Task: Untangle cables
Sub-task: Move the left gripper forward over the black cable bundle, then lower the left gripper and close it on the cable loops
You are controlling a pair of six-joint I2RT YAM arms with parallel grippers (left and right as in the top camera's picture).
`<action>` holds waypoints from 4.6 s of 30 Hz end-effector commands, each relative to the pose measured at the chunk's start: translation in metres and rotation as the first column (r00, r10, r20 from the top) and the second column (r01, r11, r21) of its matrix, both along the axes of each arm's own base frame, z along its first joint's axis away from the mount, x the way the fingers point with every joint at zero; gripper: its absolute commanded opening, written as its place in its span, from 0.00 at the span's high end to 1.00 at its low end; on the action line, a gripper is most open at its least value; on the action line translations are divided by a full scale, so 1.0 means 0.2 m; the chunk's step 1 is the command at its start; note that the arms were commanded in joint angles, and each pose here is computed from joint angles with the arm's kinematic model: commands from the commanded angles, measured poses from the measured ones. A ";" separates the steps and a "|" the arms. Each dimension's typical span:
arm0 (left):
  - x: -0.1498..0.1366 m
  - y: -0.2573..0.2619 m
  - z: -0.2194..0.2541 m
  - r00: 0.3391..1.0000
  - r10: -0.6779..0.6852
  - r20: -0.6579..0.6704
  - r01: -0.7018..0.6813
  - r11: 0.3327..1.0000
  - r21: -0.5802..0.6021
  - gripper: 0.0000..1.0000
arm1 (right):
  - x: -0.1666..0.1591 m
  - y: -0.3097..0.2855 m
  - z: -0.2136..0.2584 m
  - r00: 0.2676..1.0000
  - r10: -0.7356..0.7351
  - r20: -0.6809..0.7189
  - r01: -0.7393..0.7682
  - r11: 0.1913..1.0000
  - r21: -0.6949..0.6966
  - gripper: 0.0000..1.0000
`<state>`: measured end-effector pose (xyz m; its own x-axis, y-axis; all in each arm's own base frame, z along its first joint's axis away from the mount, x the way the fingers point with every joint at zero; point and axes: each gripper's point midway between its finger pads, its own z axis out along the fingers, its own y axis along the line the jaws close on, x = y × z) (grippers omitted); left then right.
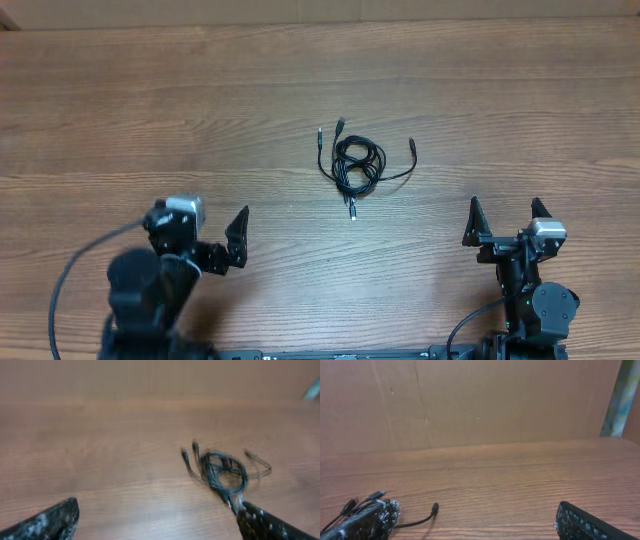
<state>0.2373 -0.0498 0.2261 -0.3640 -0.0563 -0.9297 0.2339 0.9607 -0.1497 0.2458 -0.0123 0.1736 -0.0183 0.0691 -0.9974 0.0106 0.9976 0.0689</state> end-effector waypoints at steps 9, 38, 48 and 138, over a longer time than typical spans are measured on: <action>0.21 -0.12 0.21 0.932 -0.138 -0.335 0.160 0.986 0.039 0.00 | 0.00 -0.01 -0.01 1.000 -0.016 0.003 0.016 1.000 -0.006 0.00; 0.54 -0.65 -0.12 0.528 -0.187 -0.829 0.511 0.850 0.133 0.00 | 0.00 -0.01 -0.01 1.000 -0.016 0.003 0.016 1.000 -0.006 0.00; 0.65 -0.74 -0.18 0.562 -0.180 -0.808 0.447 0.887 0.114 0.00 | 0.00 -0.01 -0.01 1.000 -0.016 0.003 0.016 1.000 -0.006 0.00; 1.02 -1.23 -1.06 0.619 -0.388 -0.683 0.758 0.524 0.389 0.02 | 0.00 -0.02 -0.01 1.000 -0.016 0.003 0.016 1.000 -0.006 0.00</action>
